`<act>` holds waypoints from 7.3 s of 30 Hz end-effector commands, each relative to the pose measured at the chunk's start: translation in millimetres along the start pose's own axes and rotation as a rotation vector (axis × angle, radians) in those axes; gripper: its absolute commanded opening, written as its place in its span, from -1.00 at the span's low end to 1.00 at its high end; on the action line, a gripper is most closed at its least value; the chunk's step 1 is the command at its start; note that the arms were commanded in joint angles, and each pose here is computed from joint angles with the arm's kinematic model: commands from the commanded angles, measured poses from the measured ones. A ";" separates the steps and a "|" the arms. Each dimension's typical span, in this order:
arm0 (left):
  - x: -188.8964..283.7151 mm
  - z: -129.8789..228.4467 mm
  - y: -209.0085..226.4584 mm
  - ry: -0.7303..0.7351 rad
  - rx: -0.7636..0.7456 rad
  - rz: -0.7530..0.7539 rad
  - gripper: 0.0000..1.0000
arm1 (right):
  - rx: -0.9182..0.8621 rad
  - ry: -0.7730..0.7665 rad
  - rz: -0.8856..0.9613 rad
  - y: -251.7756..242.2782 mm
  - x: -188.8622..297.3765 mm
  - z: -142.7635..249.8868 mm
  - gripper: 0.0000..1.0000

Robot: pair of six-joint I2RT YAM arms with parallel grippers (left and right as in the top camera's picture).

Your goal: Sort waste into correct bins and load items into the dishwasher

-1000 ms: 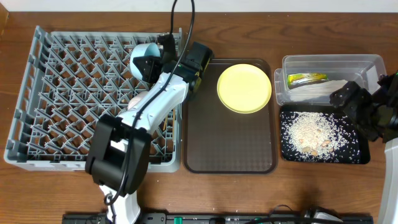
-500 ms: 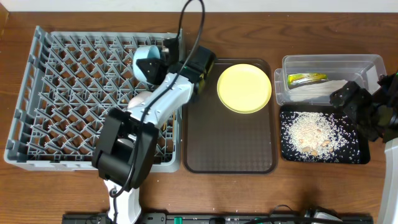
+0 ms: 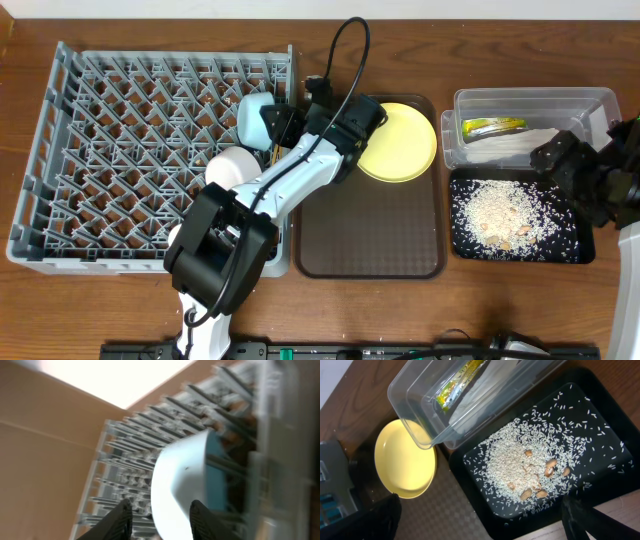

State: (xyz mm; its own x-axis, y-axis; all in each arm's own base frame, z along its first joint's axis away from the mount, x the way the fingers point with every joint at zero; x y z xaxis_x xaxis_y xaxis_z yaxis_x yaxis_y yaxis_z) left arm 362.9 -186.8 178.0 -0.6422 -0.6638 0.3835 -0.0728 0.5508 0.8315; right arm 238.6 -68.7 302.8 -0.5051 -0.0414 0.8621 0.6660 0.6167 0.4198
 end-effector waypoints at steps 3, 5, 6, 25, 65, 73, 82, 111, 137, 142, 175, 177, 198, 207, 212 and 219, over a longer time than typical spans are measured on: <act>23.6 -6.7 8.5 -0.027 0.071 0.281 -0.13 | -0.018 -0.011 -0.003 -2.3 3.7 -0.3 0.98; 35.7 -8.8 20.4 -0.043 0.104 0.402 -0.09 | -0.018 -0.011 -0.003 -2.3 3.7 -0.4 0.98; 41.6 -9.3 27.4 -0.052 0.119 0.457 -0.07 | -0.018 -0.011 -0.003 -2.3 3.7 -0.4 0.99; 46.7 63.9 82.8 0.306 0.410 0.450 -0.60 | -0.018 -0.011 -0.003 -2.3 3.7 -0.4 0.98; 11.8 81.7 39.6 0.433 0.281 0.211 0.13 | -0.018 -0.011 -0.003 -2.3 3.7 -0.3 0.99; 12.1 80.1 36.4 0.438 0.302 0.239 0.13 | -0.018 -0.011 -0.003 -2.3 3.7 -0.3 0.99; 8.7 74.1 30.2 0.413 0.351 0.250 0.13 | -0.018 -0.011 -0.003 -2.3 3.7 -0.4 0.99; 22.9 76.6 66.6 0.369 0.138 0.237 0.13 | -0.018 -0.011 -0.003 -2.3 3.7 -0.4 0.99; 13.8 75.0 35.3 0.411 0.359 0.300 0.15 | -0.018 -0.011 -0.003 -2.3 3.7 -0.4 0.99; 10.9 78.0 29.5 0.428 0.328 0.288 0.15 | -0.018 -0.012 -0.003 -2.3 3.7 -0.4 0.98; 13.9 93.1 47.6 0.453 0.085 0.196 0.14 | -0.018 -0.011 -0.003 -2.3 3.7 -0.3 0.99; 18.6 89.5 55.2 0.444 0.128 0.220 0.14 | -0.018 -0.011 -0.003 -2.3 3.7 -0.4 0.99; -63.8 71.5 137.5 0.317 0.445 0.666 -0.85 | -0.018 -0.011 -0.003 -2.3 3.7 -0.4 0.99; -76.4 83.5 143.4 0.264 0.356 0.939 -0.85 | -0.018 -0.011 -0.003 -2.3 3.7 -0.4 0.98; -82.3 82.1 135.9 0.225 0.281 0.957 -0.85 | -0.018 -0.011 -0.003 -2.3 3.7 -0.4 0.98; -92.0 89.6 113.8 0.333 0.277 1.012 -0.85 | -0.018 -0.011 -0.003 -2.3 3.7 -0.3 0.98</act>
State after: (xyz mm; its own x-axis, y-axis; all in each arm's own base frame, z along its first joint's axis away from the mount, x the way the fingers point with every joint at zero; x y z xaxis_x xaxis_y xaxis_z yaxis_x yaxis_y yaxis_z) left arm 345.8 -16.3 215.1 -0.3180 0.0472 0.9469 0.1592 0.9872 0.0043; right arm 238.5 -68.7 302.6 -0.5041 -0.0418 0.8626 0.6664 0.6165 0.4193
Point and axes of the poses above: each gripper's point midway between its finger pads, its own x axis back along the fingers, its own y axis along the line the jaws close on, z = x × y, the point moved 10 cm from there along x, back along the fingers, and after that the axes turned 9 degrees about -x, right-handed, at the moved point
